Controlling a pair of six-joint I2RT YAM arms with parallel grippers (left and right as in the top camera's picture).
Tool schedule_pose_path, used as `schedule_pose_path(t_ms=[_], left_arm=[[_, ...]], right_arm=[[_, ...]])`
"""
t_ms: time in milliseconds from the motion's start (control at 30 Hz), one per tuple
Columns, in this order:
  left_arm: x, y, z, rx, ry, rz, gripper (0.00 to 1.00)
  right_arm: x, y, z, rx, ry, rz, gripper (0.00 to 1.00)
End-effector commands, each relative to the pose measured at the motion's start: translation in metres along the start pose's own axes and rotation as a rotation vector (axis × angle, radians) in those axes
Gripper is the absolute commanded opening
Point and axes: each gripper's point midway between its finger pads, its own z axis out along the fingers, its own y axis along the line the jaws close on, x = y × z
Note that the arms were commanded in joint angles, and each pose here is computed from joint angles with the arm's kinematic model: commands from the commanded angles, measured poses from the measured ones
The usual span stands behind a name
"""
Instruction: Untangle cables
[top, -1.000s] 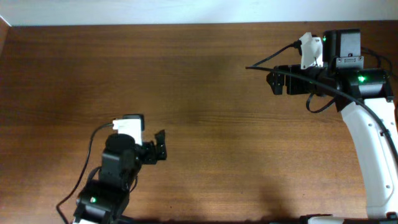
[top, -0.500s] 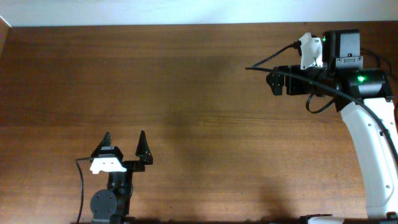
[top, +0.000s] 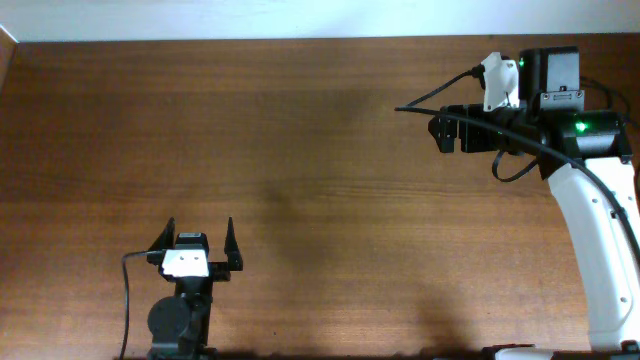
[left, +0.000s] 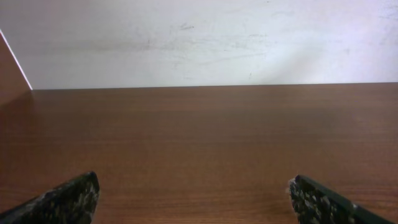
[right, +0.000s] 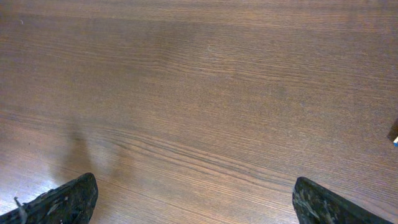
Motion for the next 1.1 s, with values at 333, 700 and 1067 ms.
schedule_pose_path(t_ms=[333,700,1067], left_arm=[[0.001,-0.001,0.000,0.009,0.002,0.015,0.99],[0.001,-0.001,0.000,0.010,0.001,0.015,0.99],[0.001,-0.001,0.000,0.009,0.002,0.015,0.99]], right_arm=[[0.001,-0.001,0.004,0.006,0.007,-0.016,0.99],[0.031,0.006,0.007,-0.011,-0.319,-0.117,0.99],[0.107,0.013,-0.032,-0.028,-0.941,-0.278,0.99]])
